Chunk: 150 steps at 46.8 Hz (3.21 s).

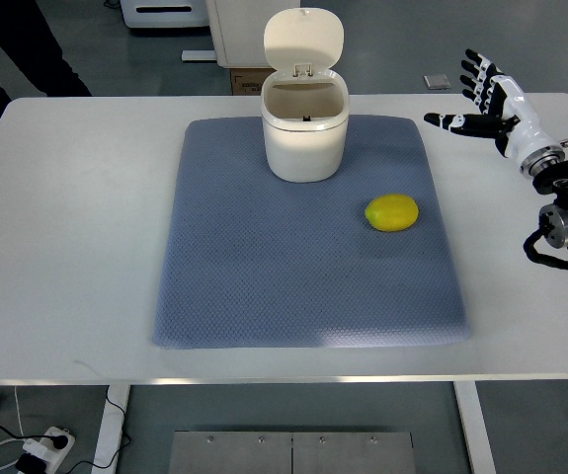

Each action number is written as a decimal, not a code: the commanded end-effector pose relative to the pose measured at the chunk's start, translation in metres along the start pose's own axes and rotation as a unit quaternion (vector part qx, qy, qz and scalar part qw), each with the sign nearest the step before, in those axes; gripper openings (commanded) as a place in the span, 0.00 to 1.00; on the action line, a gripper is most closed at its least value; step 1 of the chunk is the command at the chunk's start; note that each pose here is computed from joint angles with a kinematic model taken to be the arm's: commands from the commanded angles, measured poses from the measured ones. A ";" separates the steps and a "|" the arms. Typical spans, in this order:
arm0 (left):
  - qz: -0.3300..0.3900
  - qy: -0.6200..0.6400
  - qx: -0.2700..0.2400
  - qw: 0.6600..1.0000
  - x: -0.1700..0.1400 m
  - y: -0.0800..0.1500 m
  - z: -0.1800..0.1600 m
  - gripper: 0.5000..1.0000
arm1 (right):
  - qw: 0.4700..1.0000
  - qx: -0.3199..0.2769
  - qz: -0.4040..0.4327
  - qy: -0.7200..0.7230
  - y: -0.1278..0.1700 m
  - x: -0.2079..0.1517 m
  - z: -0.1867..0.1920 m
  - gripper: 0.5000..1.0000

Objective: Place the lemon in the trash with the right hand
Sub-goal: 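Reach the right hand toward the yellow lemon on the mat, then close the right hand's fingers around the yellow lemon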

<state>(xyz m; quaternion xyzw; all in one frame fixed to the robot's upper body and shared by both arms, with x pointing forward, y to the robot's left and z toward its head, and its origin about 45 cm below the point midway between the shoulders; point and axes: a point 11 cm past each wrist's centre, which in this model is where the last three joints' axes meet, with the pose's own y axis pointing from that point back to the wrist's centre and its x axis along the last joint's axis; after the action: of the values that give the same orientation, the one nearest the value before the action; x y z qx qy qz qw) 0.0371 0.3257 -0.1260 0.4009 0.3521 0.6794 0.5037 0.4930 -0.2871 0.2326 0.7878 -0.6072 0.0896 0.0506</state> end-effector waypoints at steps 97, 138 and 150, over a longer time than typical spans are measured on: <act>0.000 0.000 0.000 1.000 0.000 0.000 0.000 1.00 | 0.934 -0.042 -0.211 0.285 0.062 -0.055 0.054 1.00; 0.000 0.000 0.000 1.000 0.000 0.000 0.000 1.00 | 0.926 -0.033 -0.228 0.298 0.056 -0.066 0.048 0.70; 0.000 0.000 0.000 1.000 0.000 0.000 0.000 1.00 | 0.926 -0.031 -0.233 0.296 0.056 -0.071 0.049 0.67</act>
<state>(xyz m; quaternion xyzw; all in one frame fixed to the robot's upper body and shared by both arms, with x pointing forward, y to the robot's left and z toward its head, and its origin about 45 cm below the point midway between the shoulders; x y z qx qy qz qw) 0.0372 0.3257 -0.1260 0.4009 0.3520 0.6794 0.5037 0.4262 -0.2426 0.1701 0.8424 -0.3670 0.2867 0.2710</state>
